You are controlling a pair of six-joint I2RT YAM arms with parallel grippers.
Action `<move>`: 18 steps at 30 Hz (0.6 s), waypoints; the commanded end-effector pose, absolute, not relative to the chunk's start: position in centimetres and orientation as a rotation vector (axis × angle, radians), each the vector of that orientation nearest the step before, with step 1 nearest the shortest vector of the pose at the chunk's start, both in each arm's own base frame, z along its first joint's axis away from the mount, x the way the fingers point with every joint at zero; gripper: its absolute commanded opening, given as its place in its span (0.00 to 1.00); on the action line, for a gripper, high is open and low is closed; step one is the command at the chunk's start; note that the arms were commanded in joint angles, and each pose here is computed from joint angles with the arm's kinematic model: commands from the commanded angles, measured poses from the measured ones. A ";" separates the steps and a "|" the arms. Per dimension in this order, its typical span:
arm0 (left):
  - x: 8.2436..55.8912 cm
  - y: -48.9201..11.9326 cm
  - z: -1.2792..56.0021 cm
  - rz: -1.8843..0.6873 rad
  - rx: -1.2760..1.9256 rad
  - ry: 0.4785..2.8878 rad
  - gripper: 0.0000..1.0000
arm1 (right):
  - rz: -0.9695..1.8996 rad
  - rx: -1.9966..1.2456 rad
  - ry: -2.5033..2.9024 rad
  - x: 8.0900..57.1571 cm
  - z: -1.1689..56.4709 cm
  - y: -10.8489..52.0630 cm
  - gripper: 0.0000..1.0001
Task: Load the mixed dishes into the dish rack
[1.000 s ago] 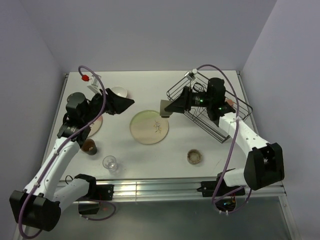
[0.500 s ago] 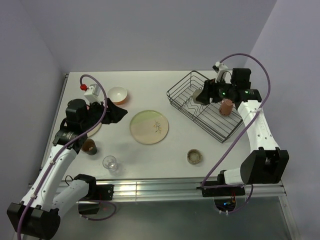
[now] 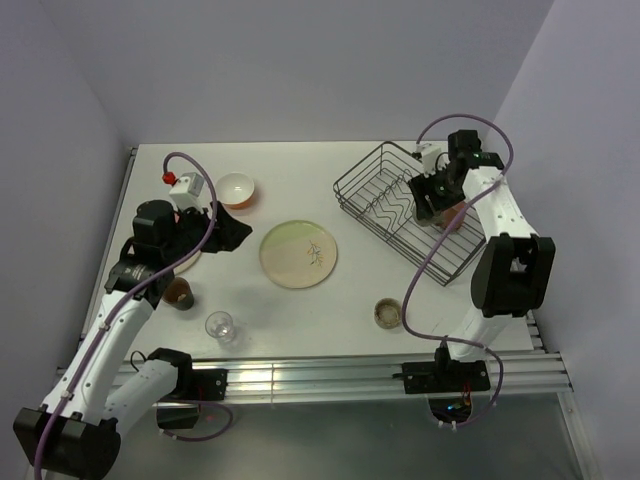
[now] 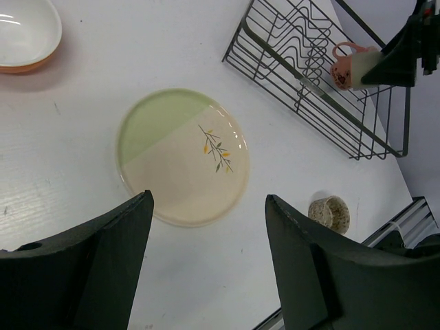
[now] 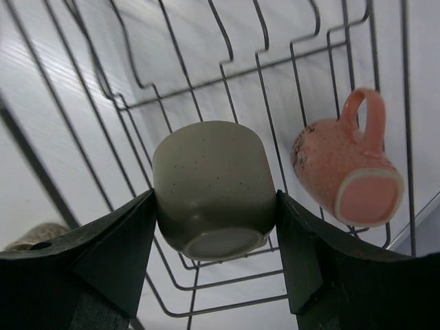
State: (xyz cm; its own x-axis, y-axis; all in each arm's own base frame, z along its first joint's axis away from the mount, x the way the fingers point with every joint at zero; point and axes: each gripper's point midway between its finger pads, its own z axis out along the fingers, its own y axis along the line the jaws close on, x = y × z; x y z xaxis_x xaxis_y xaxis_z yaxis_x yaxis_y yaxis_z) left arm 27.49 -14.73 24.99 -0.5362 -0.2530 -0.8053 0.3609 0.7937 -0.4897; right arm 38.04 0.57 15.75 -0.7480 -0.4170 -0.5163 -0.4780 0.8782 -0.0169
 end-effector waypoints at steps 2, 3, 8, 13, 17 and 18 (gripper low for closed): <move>27.1 -13.9 25.5 -0.738 0.084 1.961 0.73 | 0.005 -0.726 2.598 37.7 14.6 -1.2 0.19; 27.1 -13.9 25.4 -0.734 0.083 1.964 0.73 | -0.005 -0.735 2.604 37.7 14.2 -1.1 0.19; 26.8 -13.7 25.0 -0.734 0.065 1.967 0.73 | -0.090 -0.720 2.660 37.8 12.4 -1.8 0.21; 26.8 -13.7 24.9 -0.736 0.062 1.971 0.72 | -0.134 -0.663 2.720 38.0 10.4 -2.4 0.21; 26.8 -13.8 25.0 -0.741 0.061 1.971 0.73 | -0.142 -0.640 2.753 37.7 9.1 -2.5 0.21; 26.7 -13.8 24.9 -0.739 0.059 1.974 0.73 | -0.140 -0.639 2.758 37.7 8.8 -2.5 0.22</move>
State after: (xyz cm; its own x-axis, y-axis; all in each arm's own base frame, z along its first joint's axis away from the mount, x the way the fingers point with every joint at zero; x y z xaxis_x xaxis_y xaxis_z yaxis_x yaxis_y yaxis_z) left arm 26.55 -14.10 24.34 -0.5380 -0.2533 -0.8040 0.3395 0.8079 -0.4817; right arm 36.98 -2.10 8.90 -0.8482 -0.4622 -0.2587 -0.4450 0.8867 -0.1252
